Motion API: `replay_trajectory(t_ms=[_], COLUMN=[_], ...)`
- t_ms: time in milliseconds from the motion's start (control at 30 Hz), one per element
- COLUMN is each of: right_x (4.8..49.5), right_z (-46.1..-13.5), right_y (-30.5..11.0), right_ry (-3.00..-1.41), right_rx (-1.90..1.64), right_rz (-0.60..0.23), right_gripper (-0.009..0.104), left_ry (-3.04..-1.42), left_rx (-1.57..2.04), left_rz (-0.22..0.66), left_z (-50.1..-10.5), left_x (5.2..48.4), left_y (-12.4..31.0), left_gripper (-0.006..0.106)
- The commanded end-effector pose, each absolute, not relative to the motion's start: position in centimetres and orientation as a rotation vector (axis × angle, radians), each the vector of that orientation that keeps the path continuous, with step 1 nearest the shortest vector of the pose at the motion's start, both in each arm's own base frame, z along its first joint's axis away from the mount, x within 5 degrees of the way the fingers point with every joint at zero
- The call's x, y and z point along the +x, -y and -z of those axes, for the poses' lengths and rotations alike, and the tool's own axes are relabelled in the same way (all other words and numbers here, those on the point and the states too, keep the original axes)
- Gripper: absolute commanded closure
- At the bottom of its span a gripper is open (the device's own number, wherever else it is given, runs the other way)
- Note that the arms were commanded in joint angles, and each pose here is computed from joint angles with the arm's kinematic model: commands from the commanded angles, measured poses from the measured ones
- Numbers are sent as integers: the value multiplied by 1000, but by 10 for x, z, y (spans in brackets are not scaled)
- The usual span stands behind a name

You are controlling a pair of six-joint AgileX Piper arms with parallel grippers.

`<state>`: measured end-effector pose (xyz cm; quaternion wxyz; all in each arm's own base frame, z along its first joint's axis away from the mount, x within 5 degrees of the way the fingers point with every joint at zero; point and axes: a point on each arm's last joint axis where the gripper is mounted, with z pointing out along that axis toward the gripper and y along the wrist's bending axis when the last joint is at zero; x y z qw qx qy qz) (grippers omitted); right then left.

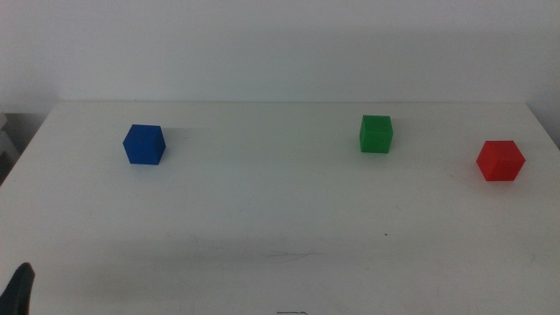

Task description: Stack red cubes first, then green, then blue cubes in a specific spot.

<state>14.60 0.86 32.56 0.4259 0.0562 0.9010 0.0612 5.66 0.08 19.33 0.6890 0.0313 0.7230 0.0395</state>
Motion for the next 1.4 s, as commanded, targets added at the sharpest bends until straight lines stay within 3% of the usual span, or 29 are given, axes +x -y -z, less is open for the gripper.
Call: replay_trajectory(t_ms=[0, 267, 600, 767, 1000, 1367], right_x=[171, 232, 314, 362, 410, 450], right_z=[-349, -332, -328, -317, -299, -250], right_y=[-9, -12, -5, 10, 39, 43], right_ry=[-2231, -2339, -2510, -2586, -2604, -2595], right_rx=[136, 143, 89, 117, 126, 45], right_rz=[-150, -141, 27, 59, 92, 118], right_gripper=[1, 1, 1, 1, 1, 1], left_ry=[-1520, -1520, -1520, -1520, -1520, -1520], left_rx=[60, 60, 60, 60, 60, 60], left_rz=[-84, -84, -84, -84, -84, -84], left_z=[-202, -202, -202, -202, -202, -202], left_x=[55, 55, 55, 55, 55, 55], left_y=[-1, -1, -1, -1, -1, -1], left_gripper=[7, 7, 7, 7, 7, 7])
